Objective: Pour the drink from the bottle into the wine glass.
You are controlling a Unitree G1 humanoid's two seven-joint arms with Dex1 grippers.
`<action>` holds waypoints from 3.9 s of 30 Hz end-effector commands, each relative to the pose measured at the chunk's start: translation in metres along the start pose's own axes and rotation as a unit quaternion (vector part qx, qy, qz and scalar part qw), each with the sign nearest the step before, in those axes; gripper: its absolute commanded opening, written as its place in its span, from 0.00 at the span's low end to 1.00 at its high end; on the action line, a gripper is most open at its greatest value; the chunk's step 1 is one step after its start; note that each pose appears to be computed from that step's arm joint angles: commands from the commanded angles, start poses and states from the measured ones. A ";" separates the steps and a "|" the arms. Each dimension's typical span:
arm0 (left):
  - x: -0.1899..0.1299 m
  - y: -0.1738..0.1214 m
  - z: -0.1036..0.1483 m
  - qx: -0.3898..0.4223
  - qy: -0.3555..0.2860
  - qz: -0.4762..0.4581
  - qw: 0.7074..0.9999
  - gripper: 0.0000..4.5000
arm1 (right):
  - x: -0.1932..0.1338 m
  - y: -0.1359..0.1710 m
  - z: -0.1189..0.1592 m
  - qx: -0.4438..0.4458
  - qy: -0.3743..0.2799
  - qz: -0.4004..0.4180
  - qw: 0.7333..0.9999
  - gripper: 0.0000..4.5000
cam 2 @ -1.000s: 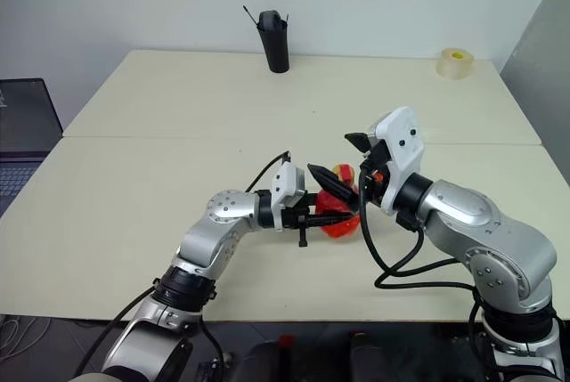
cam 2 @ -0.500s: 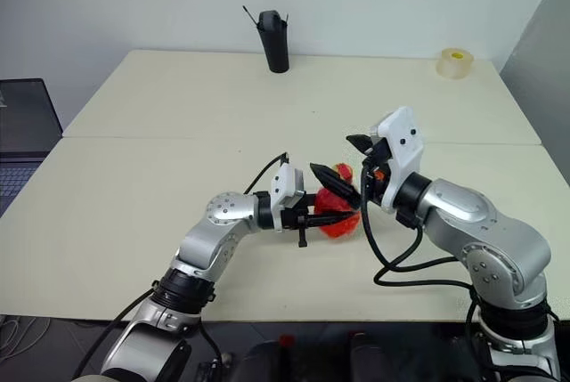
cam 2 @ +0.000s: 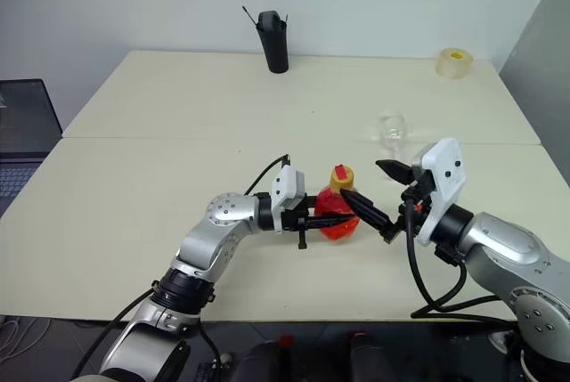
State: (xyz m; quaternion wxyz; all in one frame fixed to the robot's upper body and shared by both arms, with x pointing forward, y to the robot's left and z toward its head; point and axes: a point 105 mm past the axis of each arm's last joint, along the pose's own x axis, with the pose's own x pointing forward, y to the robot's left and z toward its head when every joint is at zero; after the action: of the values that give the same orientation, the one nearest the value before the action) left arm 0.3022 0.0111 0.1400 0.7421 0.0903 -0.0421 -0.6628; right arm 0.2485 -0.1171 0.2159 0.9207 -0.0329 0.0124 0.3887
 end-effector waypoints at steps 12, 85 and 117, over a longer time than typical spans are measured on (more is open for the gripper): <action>0.002 0.001 0.014 0.025 -0.023 -0.002 0.999 0.19 | 0.023 0.011 0.028 -0.023 -0.048 0.032 0.998 1.00; 0.002 0.001 0.014 0.034 -0.018 0.000 0.999 0.18 | 0.016 0.007 0.032 -0.001 -0.069 0.042 0.997 0.25; -0.003 0.004 0.013 0.035 -0.011 0.011 0.999 0.18 | -0.057 -0.122 -0.089 0.061 0.053 -0.305 0.949 0.25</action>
State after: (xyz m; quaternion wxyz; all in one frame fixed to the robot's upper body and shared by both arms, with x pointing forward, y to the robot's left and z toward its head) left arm 0.3065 0.0166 0.1370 0.7506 0.1017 -0.0389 -0.6517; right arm 0.2959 -0.2525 0.1216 0.9920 0.0144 0.0997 0.0767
